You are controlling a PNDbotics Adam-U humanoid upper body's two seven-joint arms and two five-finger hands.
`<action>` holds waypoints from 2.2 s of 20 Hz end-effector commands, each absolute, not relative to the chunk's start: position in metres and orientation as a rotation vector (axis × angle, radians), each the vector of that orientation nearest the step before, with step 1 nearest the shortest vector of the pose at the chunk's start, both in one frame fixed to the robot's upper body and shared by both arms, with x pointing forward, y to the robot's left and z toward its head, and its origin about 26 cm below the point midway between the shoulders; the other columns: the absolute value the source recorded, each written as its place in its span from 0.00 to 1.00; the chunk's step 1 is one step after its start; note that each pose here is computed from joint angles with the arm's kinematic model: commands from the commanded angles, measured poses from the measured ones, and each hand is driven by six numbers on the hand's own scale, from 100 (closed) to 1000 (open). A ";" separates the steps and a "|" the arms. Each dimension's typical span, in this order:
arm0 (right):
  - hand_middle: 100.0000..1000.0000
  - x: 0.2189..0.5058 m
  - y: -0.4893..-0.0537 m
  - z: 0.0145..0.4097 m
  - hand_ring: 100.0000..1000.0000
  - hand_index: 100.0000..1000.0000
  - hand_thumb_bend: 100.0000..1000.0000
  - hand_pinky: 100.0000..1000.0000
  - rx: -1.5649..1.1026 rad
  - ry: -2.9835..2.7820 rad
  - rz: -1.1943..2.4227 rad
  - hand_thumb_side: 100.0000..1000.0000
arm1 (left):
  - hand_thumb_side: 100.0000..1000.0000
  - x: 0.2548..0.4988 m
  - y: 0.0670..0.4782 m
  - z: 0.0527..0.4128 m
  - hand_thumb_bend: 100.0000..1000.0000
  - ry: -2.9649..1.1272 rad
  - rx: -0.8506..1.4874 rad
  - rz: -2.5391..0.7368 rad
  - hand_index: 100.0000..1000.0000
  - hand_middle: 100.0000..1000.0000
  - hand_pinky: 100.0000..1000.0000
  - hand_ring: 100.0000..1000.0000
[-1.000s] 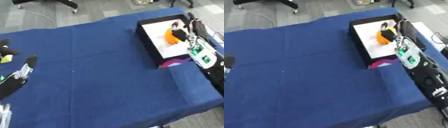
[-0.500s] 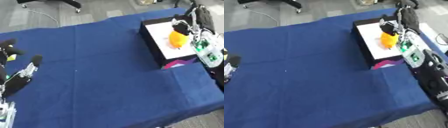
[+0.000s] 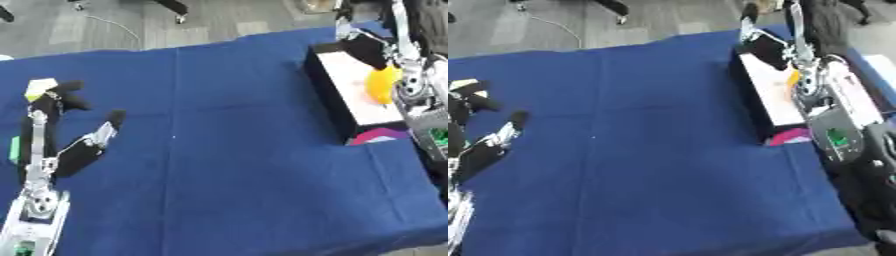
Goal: Pick up the objects with one hand, pass them to the other hand, and then place them into the box on the other side of the table.
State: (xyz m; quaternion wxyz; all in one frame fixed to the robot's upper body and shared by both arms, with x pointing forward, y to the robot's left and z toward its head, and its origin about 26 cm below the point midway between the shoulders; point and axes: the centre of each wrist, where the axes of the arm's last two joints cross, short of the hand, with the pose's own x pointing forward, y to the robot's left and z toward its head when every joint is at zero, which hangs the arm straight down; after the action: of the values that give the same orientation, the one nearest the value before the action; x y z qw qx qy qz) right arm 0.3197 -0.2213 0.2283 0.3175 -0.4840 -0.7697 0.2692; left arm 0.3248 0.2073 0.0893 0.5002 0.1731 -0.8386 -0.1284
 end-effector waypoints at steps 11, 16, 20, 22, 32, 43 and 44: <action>0.59 0.300 -0.171 0.227 0.85 0.98 0.00 0.40 -1.146 -2.234 0.943 0.21 | 0.36 0.329 0.218 0.092 0.64 -1.986 0.588 -0.296 0.72 0.39 0.74 0.51; 0.59 0.299 -0.171 0.226 0.85 0.98 0.00 0.40 -1.141 -2.232 0.962 0.23 | 0.38 0.330 0.237 0.103 0.67 -1.966 0.754 -0.314 0.73 0.40 0.74 0.52; 0.59 0.299 -0.175 0.223 0.85 0.98 0.00 0.40 -1.143 -2.222 0.971 0.25 | 0.41 0.328 0.274 0.127 0.68 -1.911 0.972 -0.475 0.76 0.43 0.75 0.54; 0.59 0.299 -0.177 0.222 0.85 0.98 0.00 0.40 -1.144 -2.218 0.974 0.26 | 0.42 0.325 0.294 0.138 0.66 -1.833 1.039 -0.643 0.77 0.46 0.76 0.56; 0.59 0.299 -0.178 0.217 0.85 0.98 0.00 0.40 -1.130 -2.208 0.994 0.29 | 0.28 0.333 0.365 0.188 0.58 -1.281 0.945 -1.241 0.80 0.62 0.79 0.63; 0.59 0.298 -0.179 0.217 0.85 0.98 0.00 0.40 -1.120 -2.211 0.997 0.29 | 0.23 0.379 0.376 0.189 0.47 -1.023 0.779 -1.328 0.79 0.65 0.78 0.64; 0.59 0.298 -0.179 0.217 0.85 0.98 0.00 0.40 -1.119 -2.211 0.997 0.29 | 0.23 0.382 0.377 0.186 0.46 -1.015 0.792 -1.316 0.79 0.65 0.78 0.64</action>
State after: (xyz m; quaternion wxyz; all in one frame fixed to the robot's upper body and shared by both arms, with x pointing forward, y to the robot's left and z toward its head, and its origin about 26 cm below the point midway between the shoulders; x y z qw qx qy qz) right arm 0.3012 -0.1760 0.2082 0.2488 -0.4037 -0.8004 0.3666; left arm 0.3796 0.3711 0.1772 0.6078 0.3233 -0.4442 -0.5734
